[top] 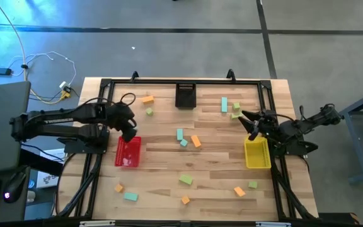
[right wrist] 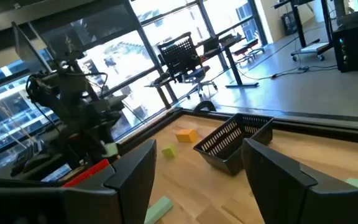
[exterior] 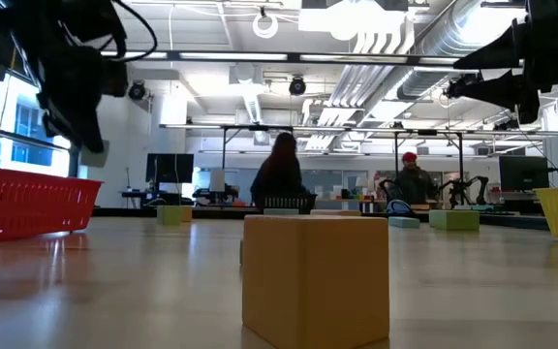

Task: Sort & place blocks by color
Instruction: Put the blue block into the red bin

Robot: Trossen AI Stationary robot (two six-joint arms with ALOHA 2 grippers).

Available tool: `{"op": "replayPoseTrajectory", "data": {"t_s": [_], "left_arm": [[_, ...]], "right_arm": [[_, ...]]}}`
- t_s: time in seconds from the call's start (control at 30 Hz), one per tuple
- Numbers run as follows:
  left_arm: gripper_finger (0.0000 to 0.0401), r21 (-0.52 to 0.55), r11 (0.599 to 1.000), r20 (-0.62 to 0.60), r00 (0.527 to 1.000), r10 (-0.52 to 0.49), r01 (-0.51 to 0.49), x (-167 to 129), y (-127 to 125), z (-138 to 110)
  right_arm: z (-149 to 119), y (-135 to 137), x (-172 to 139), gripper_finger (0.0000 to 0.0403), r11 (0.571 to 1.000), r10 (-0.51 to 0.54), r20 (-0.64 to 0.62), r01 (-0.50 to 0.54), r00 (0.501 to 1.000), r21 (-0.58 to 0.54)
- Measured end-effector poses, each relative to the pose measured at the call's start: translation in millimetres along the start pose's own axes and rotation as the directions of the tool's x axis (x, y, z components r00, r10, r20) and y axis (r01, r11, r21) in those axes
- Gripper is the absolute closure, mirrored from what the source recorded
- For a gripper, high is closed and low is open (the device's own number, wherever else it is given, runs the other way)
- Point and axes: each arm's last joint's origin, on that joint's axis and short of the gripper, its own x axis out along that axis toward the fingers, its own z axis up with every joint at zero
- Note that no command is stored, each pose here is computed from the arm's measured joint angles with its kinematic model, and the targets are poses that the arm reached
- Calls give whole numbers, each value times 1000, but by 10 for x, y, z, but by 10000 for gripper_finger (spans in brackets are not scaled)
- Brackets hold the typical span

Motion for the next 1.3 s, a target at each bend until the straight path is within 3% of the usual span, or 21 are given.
{"op": "replayPoseTrajectory", "data": {"t_s": [0.2, 0.57, 0.87, 1.03, 1.3], "left_arm": [[295, 45, 997, -44, 998, -53, 55, -158, -148, -35], [294, 62, 996, -167, 984, -59, 70, -113, -330, -301], [292, 69, 998, -186, 982, 16, -4, -31, -438, -366], [279, 49, 997, -211, 975, 75, -66, 62, -472, -366], [260, 17, 990, -247, 959, 142, -142, 192, -503, -359]], "right_arm": [[46, 67, 32, 179, 1000, -9, -17, 9, 1000, -10], [158, 442, 247, 179, 994, -39, -109, 28, 993, -108], [38, 819, 521, 179, 996, -69, -214, 55, 974, -70], [9, 1067, 682, 179, 991, -77, -294, 41, 953, -124], [-2, 1319, 886, 179, 971, -220, -413, 156, 884, -182]]}}
